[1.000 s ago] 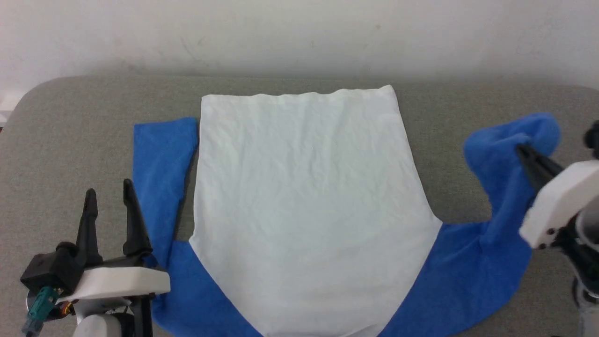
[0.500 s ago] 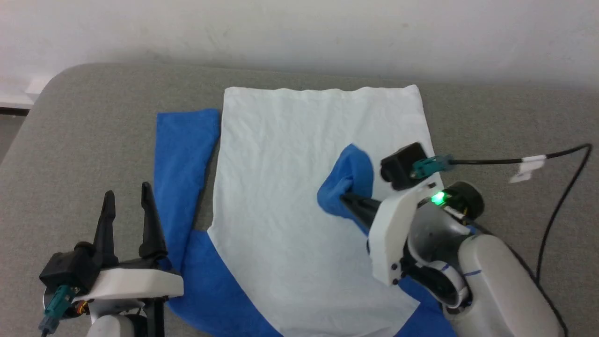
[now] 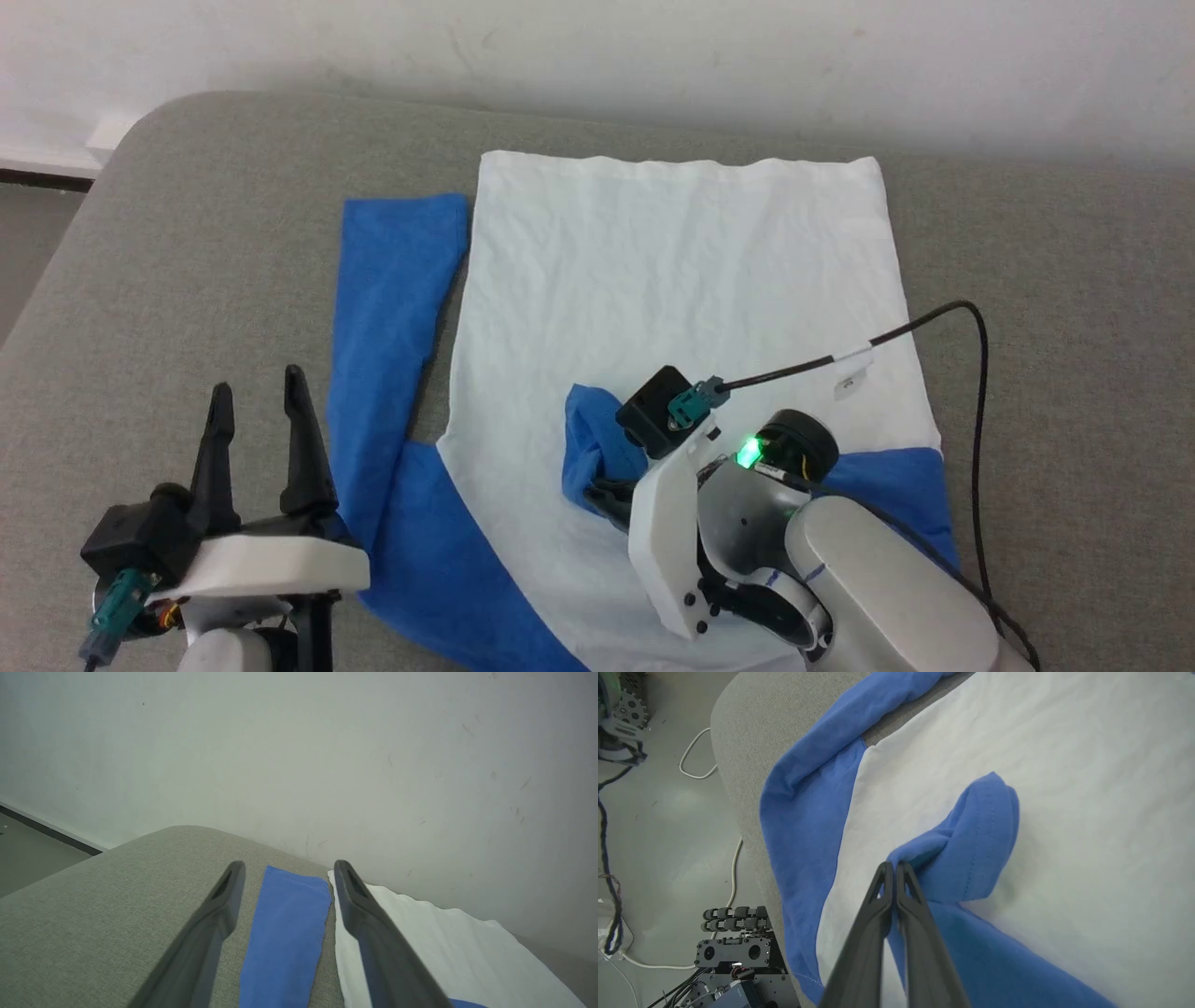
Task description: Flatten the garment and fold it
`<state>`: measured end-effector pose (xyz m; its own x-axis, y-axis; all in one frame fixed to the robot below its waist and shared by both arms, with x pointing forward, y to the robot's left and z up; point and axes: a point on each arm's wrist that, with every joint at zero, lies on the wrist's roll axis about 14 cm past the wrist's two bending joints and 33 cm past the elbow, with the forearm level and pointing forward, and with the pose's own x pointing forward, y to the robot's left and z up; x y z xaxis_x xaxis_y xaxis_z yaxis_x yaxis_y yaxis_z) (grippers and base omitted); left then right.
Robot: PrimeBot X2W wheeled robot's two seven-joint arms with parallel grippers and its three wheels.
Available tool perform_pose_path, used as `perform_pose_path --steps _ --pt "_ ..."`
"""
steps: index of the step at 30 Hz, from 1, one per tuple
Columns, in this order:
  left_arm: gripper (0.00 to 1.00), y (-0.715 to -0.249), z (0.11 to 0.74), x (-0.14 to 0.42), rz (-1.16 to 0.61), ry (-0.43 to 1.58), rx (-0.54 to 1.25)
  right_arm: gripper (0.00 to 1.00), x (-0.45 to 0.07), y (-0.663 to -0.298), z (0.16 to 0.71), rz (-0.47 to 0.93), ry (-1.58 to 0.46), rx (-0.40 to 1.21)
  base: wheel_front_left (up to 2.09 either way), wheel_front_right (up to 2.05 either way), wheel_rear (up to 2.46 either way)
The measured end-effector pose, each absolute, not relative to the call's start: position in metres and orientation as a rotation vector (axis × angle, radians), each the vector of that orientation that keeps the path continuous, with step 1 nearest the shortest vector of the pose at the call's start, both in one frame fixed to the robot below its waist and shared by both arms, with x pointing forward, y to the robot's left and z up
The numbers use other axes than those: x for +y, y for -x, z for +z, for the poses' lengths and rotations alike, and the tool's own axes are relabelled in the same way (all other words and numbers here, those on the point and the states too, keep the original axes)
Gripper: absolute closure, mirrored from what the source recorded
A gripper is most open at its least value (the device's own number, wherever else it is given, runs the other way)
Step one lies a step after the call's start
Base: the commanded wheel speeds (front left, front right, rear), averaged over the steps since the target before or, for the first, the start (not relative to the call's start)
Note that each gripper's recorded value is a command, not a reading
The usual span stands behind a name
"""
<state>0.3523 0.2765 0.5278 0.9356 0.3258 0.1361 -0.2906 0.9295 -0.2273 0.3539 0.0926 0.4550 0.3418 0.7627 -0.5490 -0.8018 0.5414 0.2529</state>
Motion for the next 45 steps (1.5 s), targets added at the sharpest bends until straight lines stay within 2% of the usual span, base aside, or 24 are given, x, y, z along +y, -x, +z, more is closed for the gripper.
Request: perform_pose_path --steps 3,7,11,15,18,22,27,33,38,45 --pt "0.0 -0.354 0.527 0.273 0.308 0.21 -0.17 0.0 0.093 -0.356 0.458 1.021 0.05 0.665 0.0 0.0 0.0" --pt "0.0 -0.356 0.526 0.271 0.299 0.212 -0.168 0.0 0.082 -0.385 0.492 0.957 -0.066 0.533 0.0 0.0 0.0" --pt "0.0 -0.358 0.527 0.269 0.293 0.215 -0.171 0.0 0.037 -0.432 0.542 0.791 -0.194 0.324 0.0 0.0 0.0" --pt "0.0 -0.361 0.528 0.266 0.281 0.216 -0.175 0.0 -0.041 -0.465 0.567 0.54 -0.264 0.174 0.0 0.0 0.0" --pt "0.0 -0.363 0.528 0.263 0.273 0.218 -0.174 0.0 -0.096 -0.469 0.561 0.365 -0.27 0.152 0.0 0.0 0.0" --pt "0.0 -0.367 0.524 0.26 0.264 0.219 -0.162 0.0 -0.142 -0.461 0.542 0.217 -0.286 0.179 0.0 0.0 0.0" --pt "0.0 -0.385 0.524 0.256 0.214 0.222 -0.128 0.0 -0.177 -0.454 0.528 0.106 -0.302 0.197 0.0 0.0 0.0" --pt "0.0 -0.448 0.569 0.273 0.151 0.202 -0.14 0.0 -0.197 -0.461 0.523 0.047 -0.299 0.189 0.0 0.0 0.0" --pt "0.0 -0.501 0.567 0.295 0.139 0.181 0.04 0.0 -0.201 -0.473 0.511 0.032 -0.297 0.206 0.0 0.0 0.0" --pt "0.0 -0.529 0.481 0.308 0.155 0.22 0.562 0.0 -0.208 -0.488 0.483 0.006 -0.301 0.255 0.0 0.0 0.0"
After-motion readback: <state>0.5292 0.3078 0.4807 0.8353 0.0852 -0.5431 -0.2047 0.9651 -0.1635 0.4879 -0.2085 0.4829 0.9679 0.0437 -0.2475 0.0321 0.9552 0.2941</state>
